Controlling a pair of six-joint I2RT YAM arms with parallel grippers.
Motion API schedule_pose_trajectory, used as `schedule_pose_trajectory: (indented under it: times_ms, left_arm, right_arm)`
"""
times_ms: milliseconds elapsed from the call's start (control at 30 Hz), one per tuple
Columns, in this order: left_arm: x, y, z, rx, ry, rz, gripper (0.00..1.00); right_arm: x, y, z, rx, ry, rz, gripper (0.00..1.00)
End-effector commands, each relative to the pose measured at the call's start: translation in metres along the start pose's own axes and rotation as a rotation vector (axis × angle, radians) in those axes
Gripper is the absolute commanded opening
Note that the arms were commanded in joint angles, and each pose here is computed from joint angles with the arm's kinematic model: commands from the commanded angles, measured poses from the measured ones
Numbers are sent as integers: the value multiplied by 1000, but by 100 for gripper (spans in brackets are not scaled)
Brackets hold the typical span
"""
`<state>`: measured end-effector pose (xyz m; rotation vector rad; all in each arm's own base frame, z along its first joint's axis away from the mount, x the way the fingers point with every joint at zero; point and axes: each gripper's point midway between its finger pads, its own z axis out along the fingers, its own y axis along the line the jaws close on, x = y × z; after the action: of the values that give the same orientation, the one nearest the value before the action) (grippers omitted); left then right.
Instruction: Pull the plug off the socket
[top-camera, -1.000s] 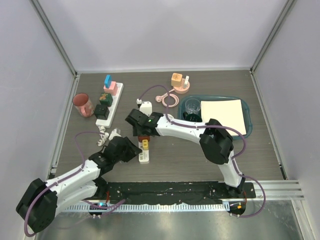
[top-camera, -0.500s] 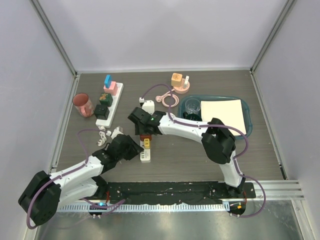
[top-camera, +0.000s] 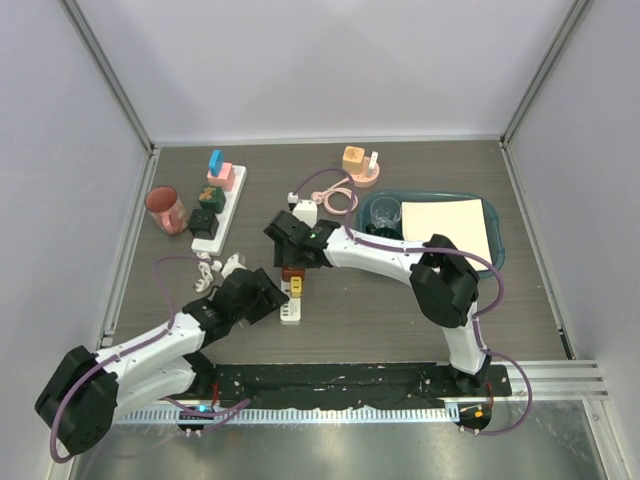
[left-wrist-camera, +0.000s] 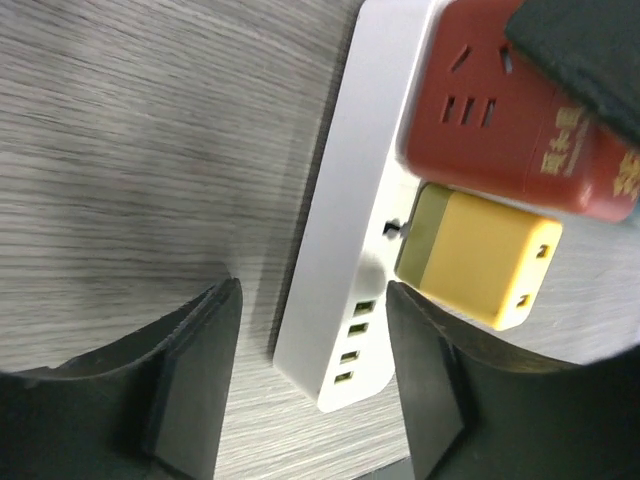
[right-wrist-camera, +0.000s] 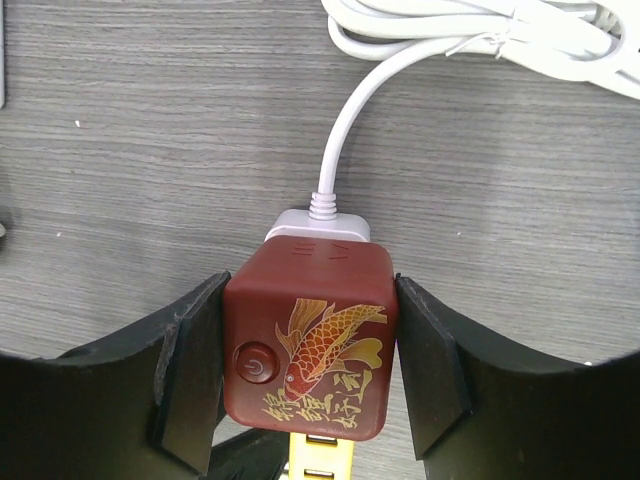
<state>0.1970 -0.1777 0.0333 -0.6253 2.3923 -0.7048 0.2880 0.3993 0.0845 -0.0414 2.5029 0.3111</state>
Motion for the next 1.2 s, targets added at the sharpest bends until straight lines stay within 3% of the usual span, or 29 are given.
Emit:
schedule_pose_trajectory:
  times_ms: [0,333,400,633,833,1000,1100,1167]
  left_arm:
    - [2,12,-17,-61,47,163,68]
    - [3,-16,-38,126,48,241,78]
    - [4,-20,-38,148,52,266,86]
    - [17,-8,-23,67,90,325,85]
    - [18,-14,-14,49,31,359,83]
    - [17,-7,-7,14,6,371,76]
    - [18,-2,-5,1,1,362,64]
    - [17,-1,-5,-1,-12,358,51]
  right_arm:
    - [-33,28,-34,-125,-82,126,1]
    - [-39,32,-36,-119,-85,127,1]
    - [-41,33,-35,-118,-87,133,1]
    - [-46,38,-40,-128,-91,154,1]
    - [-48,41,-42,-137,-93,157,1]
    - [-43,40,-39,-132,-82,153,1]
    - [-43,40,-37,-132,-79,157,1]
    - [-43,42,-37,-137,-75,156,1]
